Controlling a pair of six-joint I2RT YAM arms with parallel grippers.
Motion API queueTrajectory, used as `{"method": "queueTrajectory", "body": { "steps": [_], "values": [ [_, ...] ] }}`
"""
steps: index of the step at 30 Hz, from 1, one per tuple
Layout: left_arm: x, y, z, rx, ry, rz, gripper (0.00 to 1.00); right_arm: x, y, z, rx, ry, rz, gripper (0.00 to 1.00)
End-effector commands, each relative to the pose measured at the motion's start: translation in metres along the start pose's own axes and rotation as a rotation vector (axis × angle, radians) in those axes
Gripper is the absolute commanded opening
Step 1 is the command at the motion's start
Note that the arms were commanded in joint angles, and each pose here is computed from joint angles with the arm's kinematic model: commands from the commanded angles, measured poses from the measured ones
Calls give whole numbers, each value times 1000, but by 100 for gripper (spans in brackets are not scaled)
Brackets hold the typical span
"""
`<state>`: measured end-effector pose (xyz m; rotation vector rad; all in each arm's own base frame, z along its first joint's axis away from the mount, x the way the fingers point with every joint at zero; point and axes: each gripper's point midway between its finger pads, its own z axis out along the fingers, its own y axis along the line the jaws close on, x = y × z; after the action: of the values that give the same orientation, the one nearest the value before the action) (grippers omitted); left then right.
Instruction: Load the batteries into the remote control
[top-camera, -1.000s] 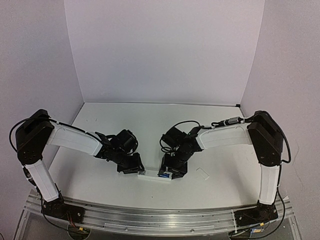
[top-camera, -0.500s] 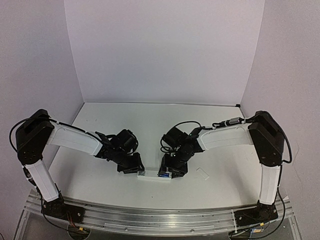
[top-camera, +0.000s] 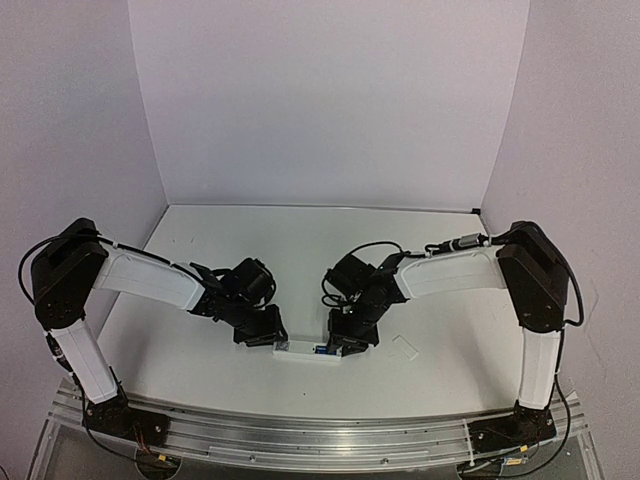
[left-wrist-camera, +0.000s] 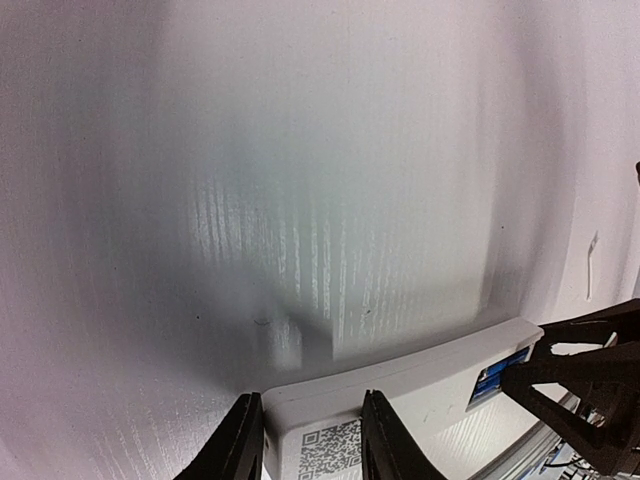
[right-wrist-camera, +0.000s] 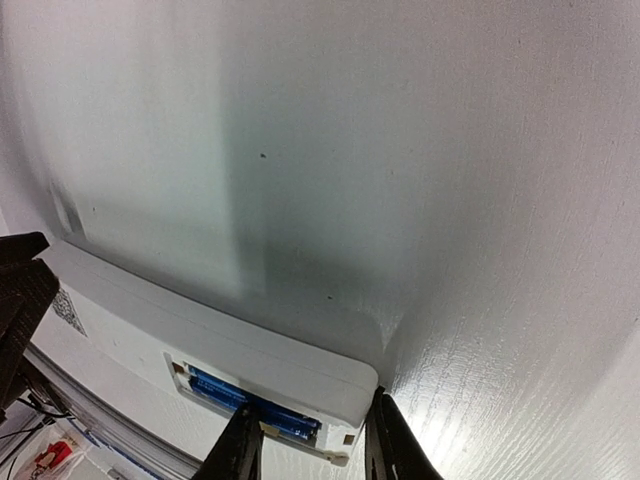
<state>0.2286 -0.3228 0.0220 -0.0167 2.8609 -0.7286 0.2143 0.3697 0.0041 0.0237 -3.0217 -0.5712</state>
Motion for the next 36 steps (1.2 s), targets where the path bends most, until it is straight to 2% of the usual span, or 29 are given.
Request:
{"method": "queueTrajectory", "body": {
  "steps": [1, 6, 15, 19, 23, 25, 28, 36],
  "values": [
    [9, 16, 6, -69, 40, 9, 33, 37, -61, 70, 210, 112, -31, 29],
    [8, 15, 6, -67, 34, 17, 35, 24, -35, 50, 154, 60, -84, 34],
    [0, 10, 3, -63, 6, 35, 35, -7, 30, -29, 4, -95, -234, 44],
    [-1, 8, 4, -59, 3, 52, 36, -15, 38, -68, -33, -184, -295, 54],
    [-1, 6, 3, -47, 1, 70, 37, -19, 30, -109, -34, -292, -359, 70],
    [-3, 5, 1, -43, -6, 78, 38, -24, 15, -124, 6, -358, -377, 84],
    [-7, -1, -5, -33, -23, 95, 42, -26, -12, -144, 47, -421, -377, 96],
    [-22, -21, -31, 4, -81, 129, 58, -17, -81, -176, 199, -541, -405, 98]
  ]
}}
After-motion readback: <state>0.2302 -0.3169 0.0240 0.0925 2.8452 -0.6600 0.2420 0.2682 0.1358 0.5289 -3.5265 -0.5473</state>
